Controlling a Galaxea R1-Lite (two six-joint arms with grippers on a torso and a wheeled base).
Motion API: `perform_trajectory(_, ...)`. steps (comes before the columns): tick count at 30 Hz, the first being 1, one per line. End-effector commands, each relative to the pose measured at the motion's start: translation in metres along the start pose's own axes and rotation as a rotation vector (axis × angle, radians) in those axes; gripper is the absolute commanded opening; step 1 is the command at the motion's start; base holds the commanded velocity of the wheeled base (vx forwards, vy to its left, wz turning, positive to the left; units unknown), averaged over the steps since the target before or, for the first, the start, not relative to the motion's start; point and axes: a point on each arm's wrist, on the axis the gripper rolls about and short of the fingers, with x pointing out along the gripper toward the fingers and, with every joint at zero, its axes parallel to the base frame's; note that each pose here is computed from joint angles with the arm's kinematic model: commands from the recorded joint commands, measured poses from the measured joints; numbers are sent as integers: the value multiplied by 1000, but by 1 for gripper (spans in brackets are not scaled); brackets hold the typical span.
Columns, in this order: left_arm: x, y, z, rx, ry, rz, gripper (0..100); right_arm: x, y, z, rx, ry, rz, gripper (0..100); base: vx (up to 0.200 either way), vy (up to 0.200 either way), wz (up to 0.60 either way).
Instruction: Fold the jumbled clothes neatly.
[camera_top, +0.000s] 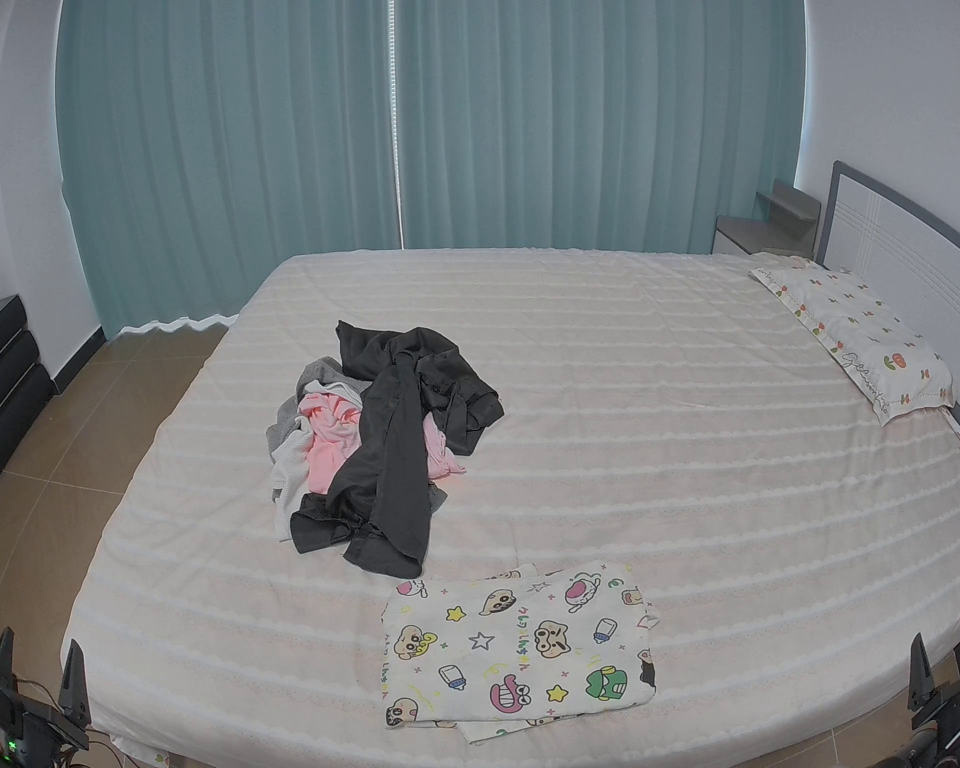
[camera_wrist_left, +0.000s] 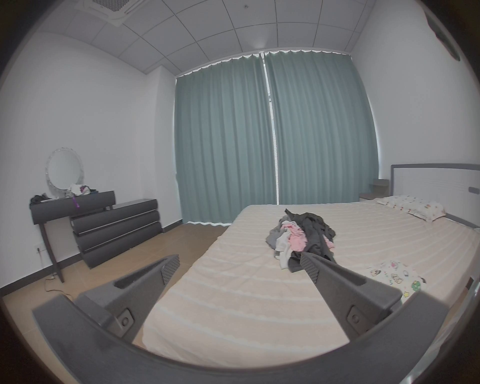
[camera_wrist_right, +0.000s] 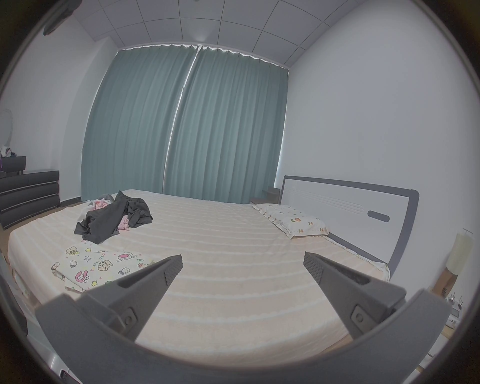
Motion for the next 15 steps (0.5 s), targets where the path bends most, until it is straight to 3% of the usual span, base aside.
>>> perform_trajectory(1,0,-5,-4,-1,7,-54,100,-1,1,0,3,-19,63,100,0,0,0)
perform_trajectory(4,-1,-10,-7,-39,34,-258,100,-1,5,0,30,-41,211,100,0,0,0)
perform_trajectory(7,-1,-10,-10,-1,49,-345,100,-1,5,0,53,-40,223,100,0,0,0)
perform_trajectory(8,-2,-8,-9,0,25,-417,100,-1,5,0,70,-37,224,100,0,0,0)
perform_trajectory(15,-6,-7,-11,-15,-29,-398,100,-1,5,0,121,-37,235,100,0,0,0)
